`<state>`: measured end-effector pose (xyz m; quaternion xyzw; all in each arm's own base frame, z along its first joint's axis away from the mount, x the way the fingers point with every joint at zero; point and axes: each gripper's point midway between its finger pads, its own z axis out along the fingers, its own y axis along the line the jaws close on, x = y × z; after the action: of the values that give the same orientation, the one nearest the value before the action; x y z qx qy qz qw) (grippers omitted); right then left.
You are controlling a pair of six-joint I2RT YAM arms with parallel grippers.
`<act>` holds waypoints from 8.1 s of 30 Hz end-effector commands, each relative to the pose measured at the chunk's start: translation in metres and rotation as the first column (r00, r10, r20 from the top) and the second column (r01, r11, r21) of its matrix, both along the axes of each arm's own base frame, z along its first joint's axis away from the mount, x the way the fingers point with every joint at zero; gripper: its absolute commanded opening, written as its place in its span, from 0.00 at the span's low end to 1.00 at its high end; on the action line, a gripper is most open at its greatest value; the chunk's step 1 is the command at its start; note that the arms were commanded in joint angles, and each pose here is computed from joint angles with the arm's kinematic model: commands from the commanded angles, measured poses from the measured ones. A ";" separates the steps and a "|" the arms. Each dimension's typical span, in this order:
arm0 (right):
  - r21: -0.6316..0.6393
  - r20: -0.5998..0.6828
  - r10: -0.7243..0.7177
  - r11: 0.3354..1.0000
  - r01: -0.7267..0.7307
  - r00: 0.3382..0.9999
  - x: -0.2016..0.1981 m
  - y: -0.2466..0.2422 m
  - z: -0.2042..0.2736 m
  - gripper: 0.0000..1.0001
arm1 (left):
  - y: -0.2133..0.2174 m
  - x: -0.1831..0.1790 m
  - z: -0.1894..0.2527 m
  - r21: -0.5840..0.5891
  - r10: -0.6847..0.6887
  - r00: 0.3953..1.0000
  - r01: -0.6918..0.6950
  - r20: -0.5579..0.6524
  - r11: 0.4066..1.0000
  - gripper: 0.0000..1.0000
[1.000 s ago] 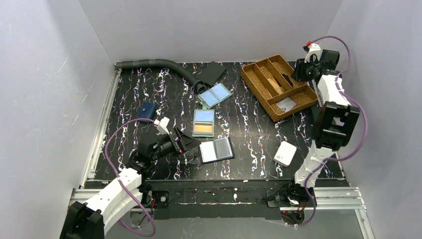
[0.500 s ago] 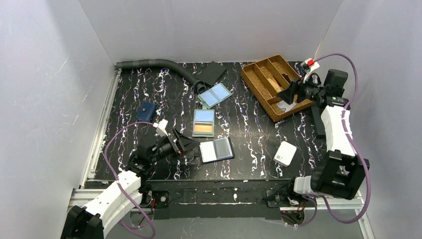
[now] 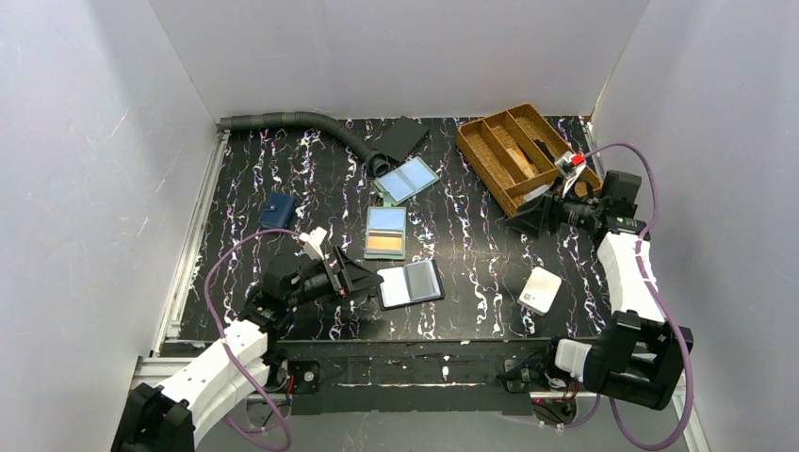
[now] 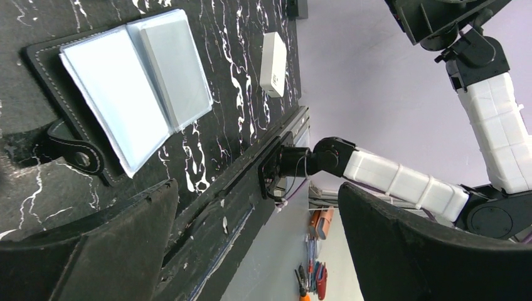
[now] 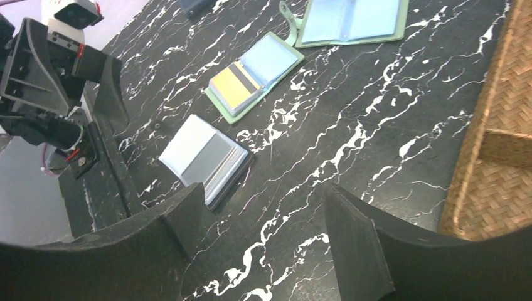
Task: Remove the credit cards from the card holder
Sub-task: Remove the credit card from the card holder.
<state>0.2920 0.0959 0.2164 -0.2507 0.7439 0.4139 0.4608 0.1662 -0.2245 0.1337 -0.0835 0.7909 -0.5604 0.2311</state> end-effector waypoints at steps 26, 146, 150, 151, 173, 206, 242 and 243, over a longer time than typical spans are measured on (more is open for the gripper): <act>0.064 -0.016 0.006 0.998 -0.005 1.000 -0.008 0.011 -0.021 0.80 | -0.022 0.005 0.014 0.397 -0.064 0.993 0.019 0.100 0.917 0.98; -0.004 -0.292 0.214 0.974 -0.225 0.932 -0.039 0.119 -0.089 0.49 | -0.084 0.023 -0.079 0.657 -0.005 0.968 0.174 -0.250 0.733 0.43; -0.005 -0.327 0.264 0.960 -0.281 0.907 -0.050 0.134 -0.099 0.49 | -0.079 0.023 -0.079 0.620 -0.009 0.968 0.167 -0.250 0.767 0.40; -0.007 -0.332 0.274 0.956 -0.292 0.903 -0.052 0.138 -0.101 0.49 | -0.077 0.023 -0.079 0.612 -0.008 0.968 0.165 -0.251 0.773 0.39; 0.002 -0.374 0.351 0.926 -0.378 0.858 -0.074 0.162 -0.112 0.48 | -0.059 0.017 -0.070 0.421 -0.021 0.972 0.122 -0.236 0.899 0.39; 0.028 -0.539 0.430 0.868 -0.496 0.724 -0.102 0.251 -0.147 0.07 | -0.061 -0.001 -0.073 0.332 -0.126 0.963 0.202 -0.238 0.921 0.62; -0.027 -0.550 0.467 0.819 -0.574 0.692 -0.114 0.250 -0.166 0.09 | -0.007 -0.018 -0.095 0.539 -0.009 0.962 0.162 -0.274 0.827 0.24; -0.031 -0.546 0.471 0.815 -0.578 0.693 -0.114 0.250 -0.166 0.09 | -0.007 -0.017 -0.095 0.540 -0.009 0.962 0.161 -0.272 0.826 0.22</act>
<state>0.1693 0.3463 0.0412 -0.3496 0.7803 0.5161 0.0510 0.1426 -0.2344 0.0364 -0.0544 0.9426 -0.3128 0.1039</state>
